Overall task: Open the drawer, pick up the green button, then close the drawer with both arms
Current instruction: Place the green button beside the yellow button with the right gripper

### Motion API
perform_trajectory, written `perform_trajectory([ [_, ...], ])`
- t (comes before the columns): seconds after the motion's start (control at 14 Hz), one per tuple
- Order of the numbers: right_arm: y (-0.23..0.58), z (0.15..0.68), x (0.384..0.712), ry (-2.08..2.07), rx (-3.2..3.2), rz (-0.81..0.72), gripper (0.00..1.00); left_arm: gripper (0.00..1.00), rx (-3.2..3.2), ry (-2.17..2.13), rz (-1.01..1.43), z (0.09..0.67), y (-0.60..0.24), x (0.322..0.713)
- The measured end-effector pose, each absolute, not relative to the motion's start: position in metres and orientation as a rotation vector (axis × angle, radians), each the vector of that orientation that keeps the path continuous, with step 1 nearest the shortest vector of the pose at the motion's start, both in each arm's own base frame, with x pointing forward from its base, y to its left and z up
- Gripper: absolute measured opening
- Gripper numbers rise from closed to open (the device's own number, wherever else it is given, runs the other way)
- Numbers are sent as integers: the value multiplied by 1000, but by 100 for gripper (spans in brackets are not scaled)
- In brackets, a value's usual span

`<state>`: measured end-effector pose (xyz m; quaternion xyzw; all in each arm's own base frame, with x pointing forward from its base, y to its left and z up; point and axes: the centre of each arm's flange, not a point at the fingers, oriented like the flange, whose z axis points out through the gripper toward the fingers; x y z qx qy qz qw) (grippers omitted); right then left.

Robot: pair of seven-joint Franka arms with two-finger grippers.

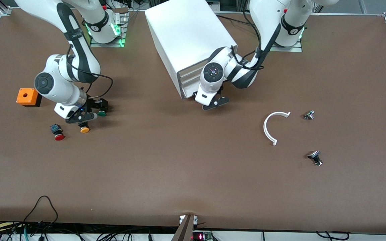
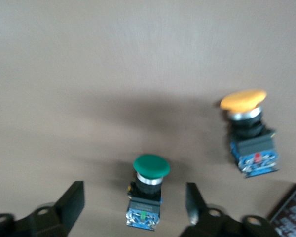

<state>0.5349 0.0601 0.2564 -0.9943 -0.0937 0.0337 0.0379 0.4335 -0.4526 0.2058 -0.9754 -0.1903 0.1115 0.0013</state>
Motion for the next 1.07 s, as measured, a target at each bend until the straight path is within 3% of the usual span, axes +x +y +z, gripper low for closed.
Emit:
perform_trajectory([
  [0.43,64,389,586,-366,-3034,47,100,100,-3057,-586,344,212,-469,411],
  [0.86,56,501,578,-460,-3070,-18,100,100,-3049,-615,338,213,-469,410],
  [1.07,54,539,577,-473,-3081,2,100,100,-3054,-703,284,228,-450,440],
])
